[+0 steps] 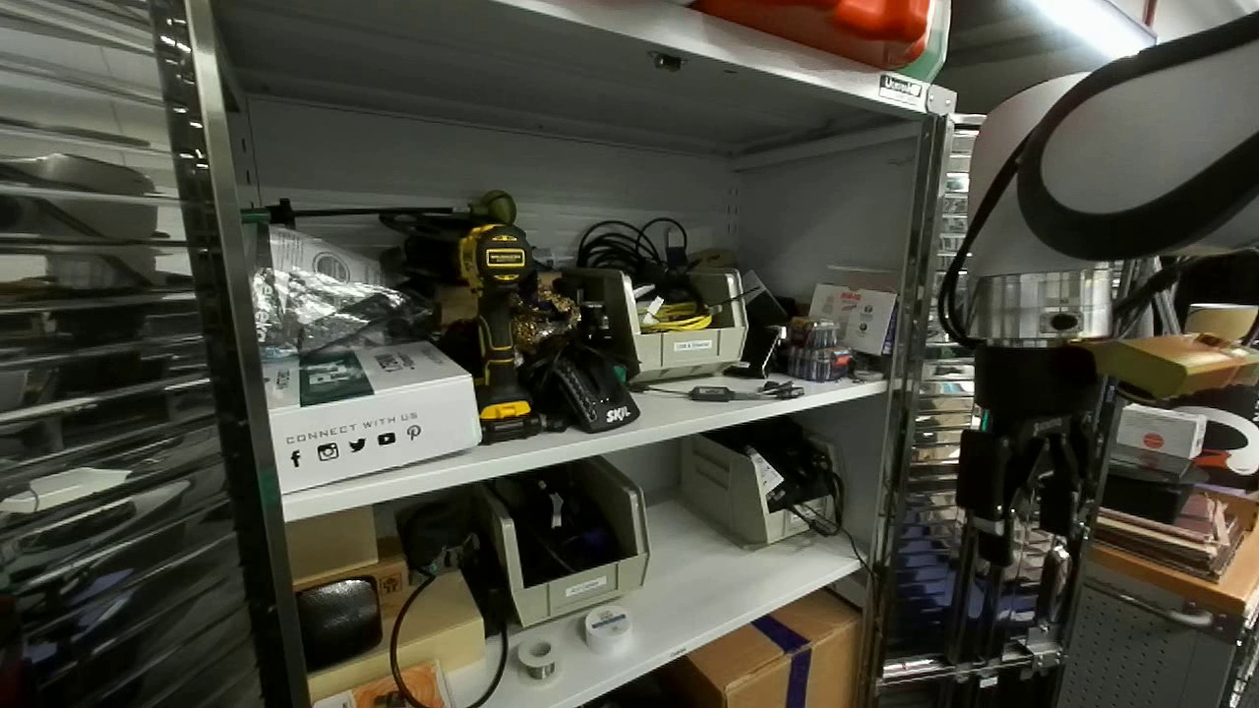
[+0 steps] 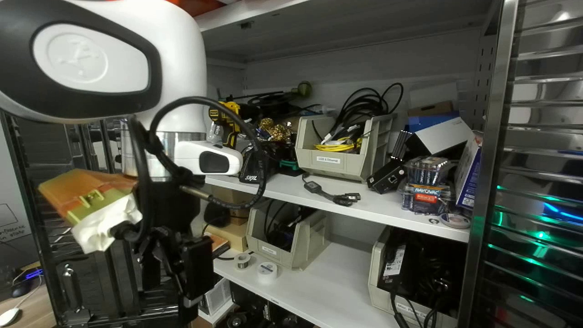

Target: Pick up the black cable and put it in the tool box

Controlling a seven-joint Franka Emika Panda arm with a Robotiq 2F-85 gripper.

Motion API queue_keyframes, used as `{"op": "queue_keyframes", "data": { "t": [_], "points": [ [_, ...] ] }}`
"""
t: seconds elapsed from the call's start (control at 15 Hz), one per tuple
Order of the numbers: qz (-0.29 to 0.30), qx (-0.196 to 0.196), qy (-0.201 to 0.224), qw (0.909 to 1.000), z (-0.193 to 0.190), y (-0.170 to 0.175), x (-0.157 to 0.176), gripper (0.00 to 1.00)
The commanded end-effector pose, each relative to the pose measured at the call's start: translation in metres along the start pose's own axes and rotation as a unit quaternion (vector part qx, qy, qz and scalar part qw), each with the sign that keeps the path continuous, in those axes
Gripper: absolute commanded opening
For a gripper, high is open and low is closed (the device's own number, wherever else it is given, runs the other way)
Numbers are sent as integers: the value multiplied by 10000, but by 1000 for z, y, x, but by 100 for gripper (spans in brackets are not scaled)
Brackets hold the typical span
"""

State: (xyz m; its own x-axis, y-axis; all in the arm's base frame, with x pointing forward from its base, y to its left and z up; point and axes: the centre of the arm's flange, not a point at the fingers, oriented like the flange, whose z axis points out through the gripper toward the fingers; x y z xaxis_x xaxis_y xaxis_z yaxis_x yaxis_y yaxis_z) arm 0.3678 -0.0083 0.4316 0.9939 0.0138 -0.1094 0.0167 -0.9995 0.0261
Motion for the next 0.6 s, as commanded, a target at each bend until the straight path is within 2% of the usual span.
{"op": "queue_keyframes", "data": {
  "t": [0.0,0.33,0.53],
  "points": [
    [2,-261,223,9994,-13,14,40,100],
    [-541,-983,379,9930,-44,54,121,100],
    [-1396,-1324,330,9808,-55,70,172,100]
  ]
}}
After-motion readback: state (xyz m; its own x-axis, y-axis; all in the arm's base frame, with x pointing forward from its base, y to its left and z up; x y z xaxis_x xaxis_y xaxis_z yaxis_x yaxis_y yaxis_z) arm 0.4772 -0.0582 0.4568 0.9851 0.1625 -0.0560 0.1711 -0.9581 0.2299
